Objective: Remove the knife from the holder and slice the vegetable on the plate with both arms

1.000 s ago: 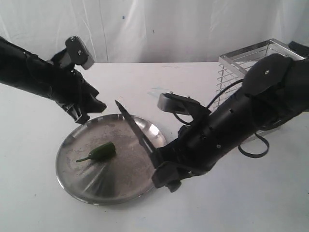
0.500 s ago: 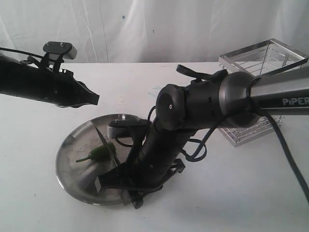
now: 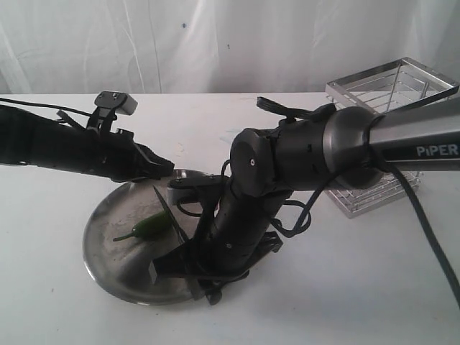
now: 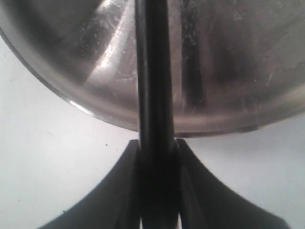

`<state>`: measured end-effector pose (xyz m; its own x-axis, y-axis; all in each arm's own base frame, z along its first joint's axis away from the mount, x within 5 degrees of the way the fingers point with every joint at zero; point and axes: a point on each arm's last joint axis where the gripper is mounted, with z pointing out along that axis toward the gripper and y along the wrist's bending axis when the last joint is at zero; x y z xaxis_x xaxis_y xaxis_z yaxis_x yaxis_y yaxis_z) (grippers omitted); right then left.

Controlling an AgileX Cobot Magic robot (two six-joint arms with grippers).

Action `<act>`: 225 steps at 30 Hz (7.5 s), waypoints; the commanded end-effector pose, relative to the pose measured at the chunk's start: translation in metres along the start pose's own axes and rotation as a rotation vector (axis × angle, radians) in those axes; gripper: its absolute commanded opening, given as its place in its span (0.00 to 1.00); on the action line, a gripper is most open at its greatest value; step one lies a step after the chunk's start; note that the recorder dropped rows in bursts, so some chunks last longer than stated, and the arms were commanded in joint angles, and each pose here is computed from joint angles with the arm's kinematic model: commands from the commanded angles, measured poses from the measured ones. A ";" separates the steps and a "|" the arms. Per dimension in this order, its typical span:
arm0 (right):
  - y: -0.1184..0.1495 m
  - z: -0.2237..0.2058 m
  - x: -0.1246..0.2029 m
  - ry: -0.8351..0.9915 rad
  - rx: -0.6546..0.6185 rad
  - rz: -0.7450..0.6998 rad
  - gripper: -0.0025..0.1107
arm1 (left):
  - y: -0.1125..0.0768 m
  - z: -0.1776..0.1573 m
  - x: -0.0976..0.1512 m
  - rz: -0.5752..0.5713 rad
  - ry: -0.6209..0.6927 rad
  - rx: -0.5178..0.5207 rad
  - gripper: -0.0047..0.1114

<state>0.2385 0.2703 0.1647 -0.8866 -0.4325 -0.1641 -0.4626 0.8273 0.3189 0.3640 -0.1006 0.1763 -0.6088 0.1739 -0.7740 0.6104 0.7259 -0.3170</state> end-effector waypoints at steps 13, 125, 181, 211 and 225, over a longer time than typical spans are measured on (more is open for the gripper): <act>0.001 -0.002 0.000 0.013 0.003 -0.007 0.02 | -0.001 0.000 0.002 -0.011 -0.005 0.022 0.04; 0.002 -0.002 0.005 0.063 -0.004 0.029 0.02 | -0.003 -0.009 0.044 -0.056 0.102 -0.072 0.04; -0.002 -0.003 0.019 0.220 0.039 0.037 0.02 | 0.022 0.020 0.114 -0.162 0.329 -0.164 0.04; -0.007 0.017 0.016 0.216 0.051 0.062 0.02 | -0.023 -0.015 0.044 -0.101 0.057 0.082 0.04; -0.006 0.017 0.013 0.185 0.042 0.071 0.02 | -0.050 -0.002 0.043 0.014 0.050 0.154 0.04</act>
<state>0.2288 0.2666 0.1446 -0.8983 -0.4381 0.0344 -0.4114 0.8659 0.2845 0.3101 -0.1208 0.1566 -0.6426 0.2136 -0.7358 0.6624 0.6374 -0.3935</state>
